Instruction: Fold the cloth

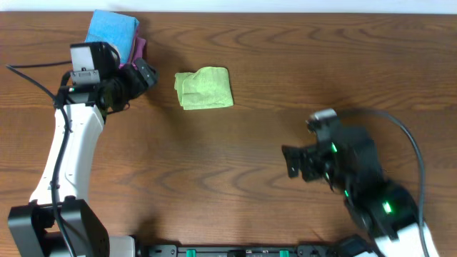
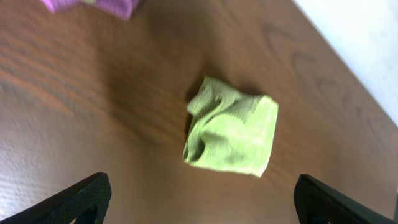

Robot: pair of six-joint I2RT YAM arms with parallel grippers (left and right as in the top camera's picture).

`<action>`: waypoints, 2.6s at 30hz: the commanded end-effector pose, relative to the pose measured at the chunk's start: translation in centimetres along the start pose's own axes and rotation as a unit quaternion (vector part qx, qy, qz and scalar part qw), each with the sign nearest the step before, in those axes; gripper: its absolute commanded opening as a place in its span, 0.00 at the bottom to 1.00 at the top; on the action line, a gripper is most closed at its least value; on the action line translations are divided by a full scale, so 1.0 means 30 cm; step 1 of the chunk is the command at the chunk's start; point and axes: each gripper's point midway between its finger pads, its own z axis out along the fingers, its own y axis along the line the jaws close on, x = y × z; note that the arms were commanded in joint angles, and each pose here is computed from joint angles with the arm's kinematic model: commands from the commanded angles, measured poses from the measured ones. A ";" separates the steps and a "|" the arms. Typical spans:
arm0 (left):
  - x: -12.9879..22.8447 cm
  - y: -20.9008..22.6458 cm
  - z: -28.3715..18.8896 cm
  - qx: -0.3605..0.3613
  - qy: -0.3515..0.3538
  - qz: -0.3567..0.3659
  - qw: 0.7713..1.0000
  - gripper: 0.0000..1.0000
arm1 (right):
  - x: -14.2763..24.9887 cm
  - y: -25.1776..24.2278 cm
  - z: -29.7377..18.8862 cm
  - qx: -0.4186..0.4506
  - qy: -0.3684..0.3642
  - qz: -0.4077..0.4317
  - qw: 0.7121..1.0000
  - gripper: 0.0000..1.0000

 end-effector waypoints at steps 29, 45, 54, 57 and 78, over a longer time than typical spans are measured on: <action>0.349 0.017 0.346 0.050 0.093 -0.112 0.988 0.95 | 0.090 -0.033 -0.091 -0.005 -0.063 0.062 0.996 0.99; 0.358 0.007 0.480 0.069 0.085 -0.140 0.984 0.95 | 0.090 -0.033 -0.091 -0.005 -0.063 0.062 0.996 0.99; 0.365 0.040 0.540 0.042 0.061 -0.135 0.988 0.75 | 0.090 -0.033 -0.091 -0.005 -0.063 0.062 0.996 0.99; 0.383 0.070 0.573 0.027 0.061 -0.135 0.989 0.71 | 0.090 -0.033 -0.091 -0.005 -0.063 0.062 0.996 0.99; 0.176 -0.241 0.457 0.215 0.011 -0.059 0.975 0.06 | 0.090 -0.033 -0.091 -0.005 -0.063 0.062 0.996 0.99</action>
